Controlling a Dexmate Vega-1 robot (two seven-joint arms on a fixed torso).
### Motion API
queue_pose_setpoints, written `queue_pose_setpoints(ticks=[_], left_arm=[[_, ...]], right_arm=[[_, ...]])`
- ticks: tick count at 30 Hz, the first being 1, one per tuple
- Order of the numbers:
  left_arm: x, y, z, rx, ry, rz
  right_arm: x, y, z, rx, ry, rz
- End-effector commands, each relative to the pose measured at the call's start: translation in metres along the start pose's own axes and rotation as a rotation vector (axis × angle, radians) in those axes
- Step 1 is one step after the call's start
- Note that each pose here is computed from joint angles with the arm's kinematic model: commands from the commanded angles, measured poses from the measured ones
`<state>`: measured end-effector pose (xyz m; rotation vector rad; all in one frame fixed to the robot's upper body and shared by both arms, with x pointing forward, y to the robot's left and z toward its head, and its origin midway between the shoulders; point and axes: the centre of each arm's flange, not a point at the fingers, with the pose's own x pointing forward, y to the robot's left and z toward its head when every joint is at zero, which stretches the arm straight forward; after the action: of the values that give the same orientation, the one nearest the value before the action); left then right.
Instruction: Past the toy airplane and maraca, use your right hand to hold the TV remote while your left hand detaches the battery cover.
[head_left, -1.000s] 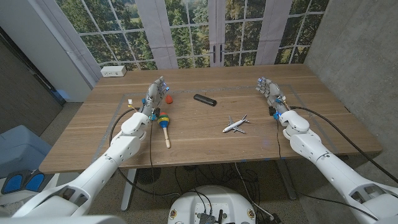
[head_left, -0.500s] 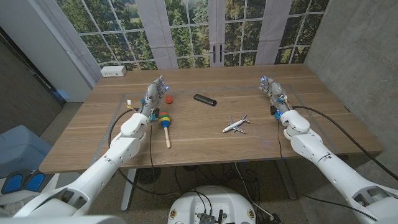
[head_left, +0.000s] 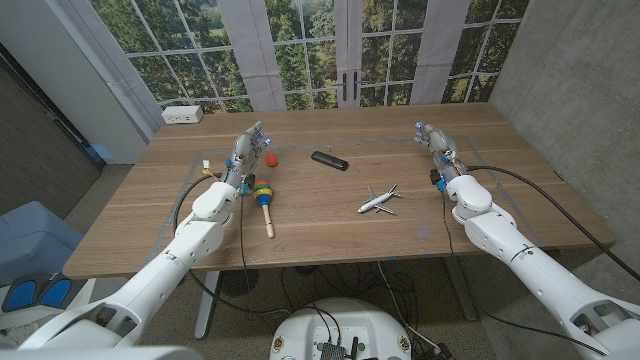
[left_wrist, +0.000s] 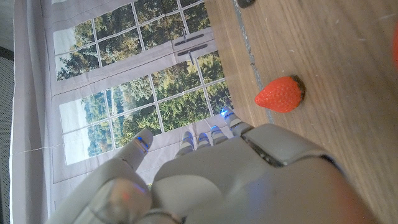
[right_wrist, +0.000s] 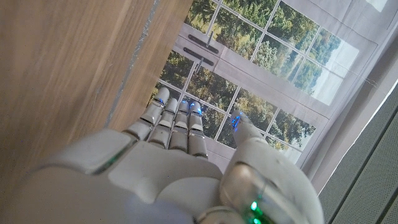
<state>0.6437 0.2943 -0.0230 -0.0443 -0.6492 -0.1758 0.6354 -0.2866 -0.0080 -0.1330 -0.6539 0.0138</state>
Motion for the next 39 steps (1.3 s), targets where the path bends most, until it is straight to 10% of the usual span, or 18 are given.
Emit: queue_pose_setpoints(ticks=[1,39], left_arm=[[0.001,0.003,0.002,0.013,-0.007,-0.005],[-0.001,0.016,-0.003,-0.028,-0.024,0.049]], right_arm=[[-0.001,0.013,0.015,-0.118,-0.041,-0.028],[0.008,0.056,0.049,-0.458,-0.046,0.024]])
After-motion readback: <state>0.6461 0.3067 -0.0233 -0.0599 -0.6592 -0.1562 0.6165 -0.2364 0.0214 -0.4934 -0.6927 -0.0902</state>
